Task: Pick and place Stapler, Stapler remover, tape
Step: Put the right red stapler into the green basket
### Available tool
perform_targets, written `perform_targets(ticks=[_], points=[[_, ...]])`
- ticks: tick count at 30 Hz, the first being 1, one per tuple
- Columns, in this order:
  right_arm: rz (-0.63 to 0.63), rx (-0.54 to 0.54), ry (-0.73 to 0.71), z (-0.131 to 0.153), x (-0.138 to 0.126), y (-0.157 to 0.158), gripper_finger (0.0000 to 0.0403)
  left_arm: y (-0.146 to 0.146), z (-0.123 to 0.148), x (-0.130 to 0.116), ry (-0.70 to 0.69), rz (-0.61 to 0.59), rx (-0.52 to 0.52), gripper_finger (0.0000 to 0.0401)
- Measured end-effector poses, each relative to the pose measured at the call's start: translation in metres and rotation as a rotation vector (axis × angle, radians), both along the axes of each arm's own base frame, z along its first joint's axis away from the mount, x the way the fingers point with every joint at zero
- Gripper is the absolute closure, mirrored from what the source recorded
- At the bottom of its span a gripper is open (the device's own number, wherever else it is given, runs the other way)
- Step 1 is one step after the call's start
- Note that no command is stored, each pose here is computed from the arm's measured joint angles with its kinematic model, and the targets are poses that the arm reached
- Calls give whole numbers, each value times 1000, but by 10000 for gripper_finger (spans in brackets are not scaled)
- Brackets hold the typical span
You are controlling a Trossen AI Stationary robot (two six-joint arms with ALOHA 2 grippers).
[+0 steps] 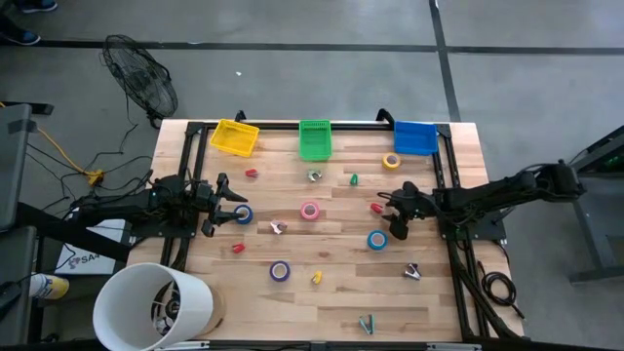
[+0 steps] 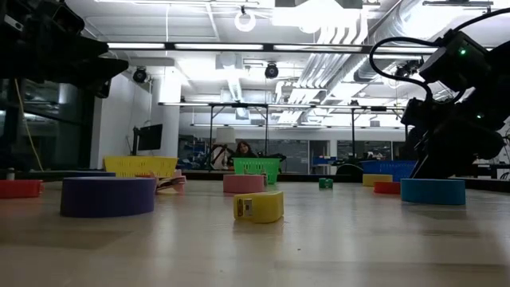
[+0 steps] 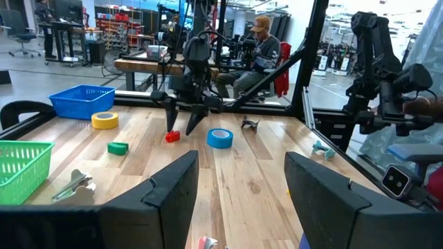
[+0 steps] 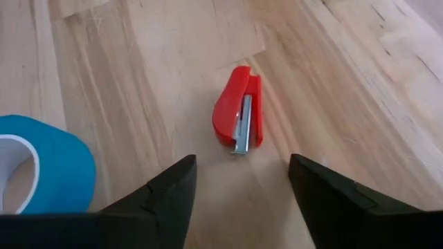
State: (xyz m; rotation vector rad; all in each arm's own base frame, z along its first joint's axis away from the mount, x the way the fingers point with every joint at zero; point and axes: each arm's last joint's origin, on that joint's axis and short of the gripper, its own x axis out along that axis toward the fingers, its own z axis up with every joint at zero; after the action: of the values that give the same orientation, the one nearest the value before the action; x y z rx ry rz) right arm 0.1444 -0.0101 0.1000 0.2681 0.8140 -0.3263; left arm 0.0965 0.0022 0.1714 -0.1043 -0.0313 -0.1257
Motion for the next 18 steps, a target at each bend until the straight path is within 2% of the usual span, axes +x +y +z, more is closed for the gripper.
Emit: perform_targets(ticks=[5,18], points=[[-36,-13,-11,-3,5,-1,154,0,0,0,0,0,0,190],[-62,-64,-28,-10,14,-3,157,0,0,0,0,0,0,190]])
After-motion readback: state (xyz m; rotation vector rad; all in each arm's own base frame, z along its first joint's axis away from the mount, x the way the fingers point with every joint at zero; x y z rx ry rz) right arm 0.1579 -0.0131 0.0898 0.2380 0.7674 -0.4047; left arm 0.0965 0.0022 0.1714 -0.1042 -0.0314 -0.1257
